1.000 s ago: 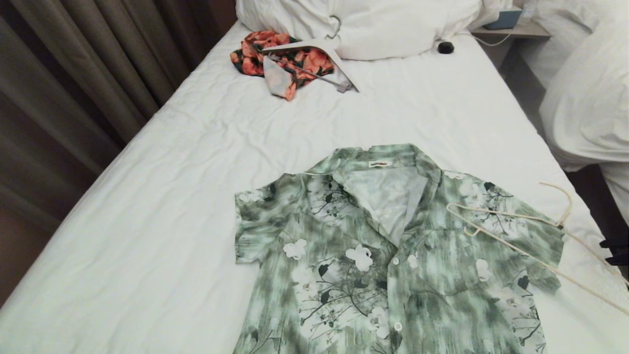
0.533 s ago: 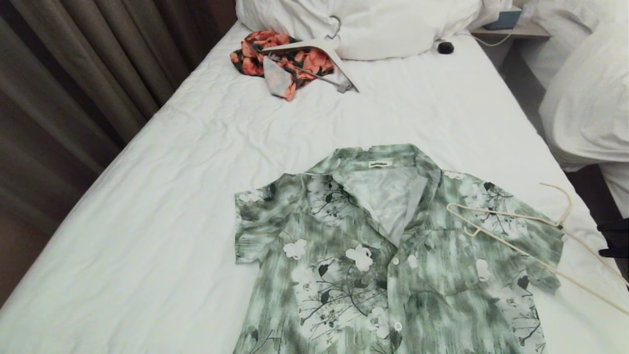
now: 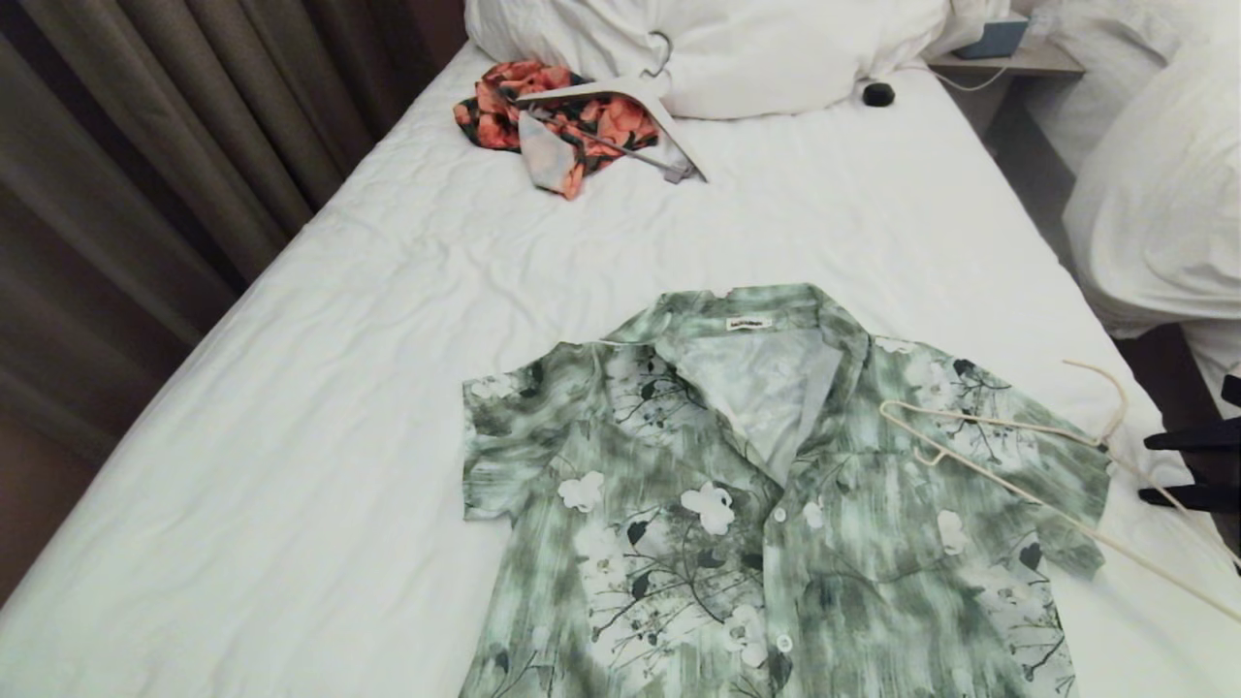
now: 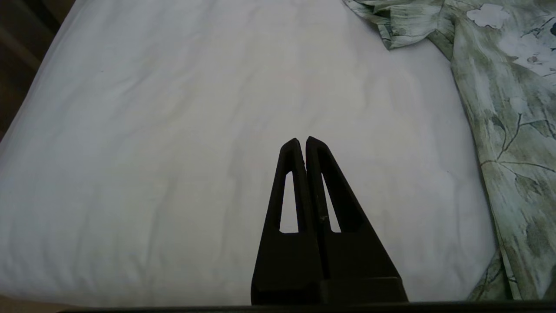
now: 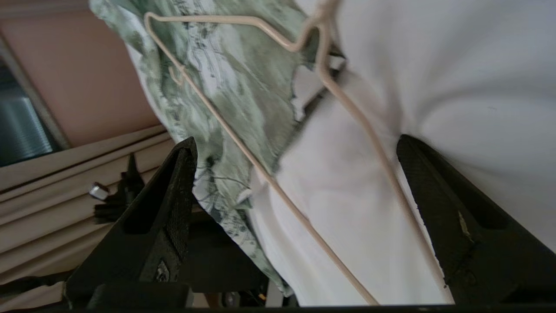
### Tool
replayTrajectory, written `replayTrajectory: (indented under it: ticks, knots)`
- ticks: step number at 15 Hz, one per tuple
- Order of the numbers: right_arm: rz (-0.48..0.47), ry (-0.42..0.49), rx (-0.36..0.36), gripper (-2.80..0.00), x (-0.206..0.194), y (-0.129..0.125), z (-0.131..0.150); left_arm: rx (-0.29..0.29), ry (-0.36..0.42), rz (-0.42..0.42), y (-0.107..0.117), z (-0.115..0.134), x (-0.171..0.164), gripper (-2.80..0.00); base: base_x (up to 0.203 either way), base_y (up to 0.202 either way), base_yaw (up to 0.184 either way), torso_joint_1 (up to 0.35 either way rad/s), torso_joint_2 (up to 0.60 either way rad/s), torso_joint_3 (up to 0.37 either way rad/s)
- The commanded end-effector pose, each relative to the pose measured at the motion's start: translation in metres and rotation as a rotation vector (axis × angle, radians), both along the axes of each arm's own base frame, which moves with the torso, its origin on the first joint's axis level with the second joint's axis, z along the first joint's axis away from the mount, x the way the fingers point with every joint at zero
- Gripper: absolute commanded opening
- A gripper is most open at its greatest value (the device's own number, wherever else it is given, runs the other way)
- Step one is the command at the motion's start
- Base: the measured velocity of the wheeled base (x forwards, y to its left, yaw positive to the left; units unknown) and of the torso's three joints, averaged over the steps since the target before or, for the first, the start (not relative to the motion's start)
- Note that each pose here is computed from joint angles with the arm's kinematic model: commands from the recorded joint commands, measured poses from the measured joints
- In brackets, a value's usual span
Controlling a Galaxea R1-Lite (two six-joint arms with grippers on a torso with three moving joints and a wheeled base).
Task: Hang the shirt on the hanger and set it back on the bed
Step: Lift the shirt and hanger
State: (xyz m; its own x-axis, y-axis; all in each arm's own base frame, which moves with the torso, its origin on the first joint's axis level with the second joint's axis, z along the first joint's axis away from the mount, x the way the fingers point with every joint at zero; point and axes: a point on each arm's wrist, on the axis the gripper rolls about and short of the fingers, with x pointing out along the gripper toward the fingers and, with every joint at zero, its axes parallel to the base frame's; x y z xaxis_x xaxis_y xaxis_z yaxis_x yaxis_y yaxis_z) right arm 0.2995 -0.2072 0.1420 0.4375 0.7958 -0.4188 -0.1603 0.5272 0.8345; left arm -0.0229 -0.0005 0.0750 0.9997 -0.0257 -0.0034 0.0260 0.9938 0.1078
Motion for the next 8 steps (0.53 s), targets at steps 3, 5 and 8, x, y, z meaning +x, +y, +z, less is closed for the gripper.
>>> replayTrajectory:
  ticks: [3,5,8]
  knots:
    - [0.035,0.007,0.021,0.00,0.004,0.014,0.000,0.001,0.003,0.000,0.000,0.000,0.000,-2.80,0.000,0.000,0.000,0.000,0.00,0.000]
    - [0.063,0.027,0.033,0.00,0.005,0.025,-0.001,0.001,0.001,0.000,0.000,0.000,0.000,-2.80,0.000,0.000,0.000,0.000,0.00,0.000]
    - [0.086,0.054,0.032,0.00,0.003,0.033,-0.001,0.001,0.001,0.000,0.000,0.000,0.000,-2.80,0.000,0.000,0.000,0.000,0.00,0.000]
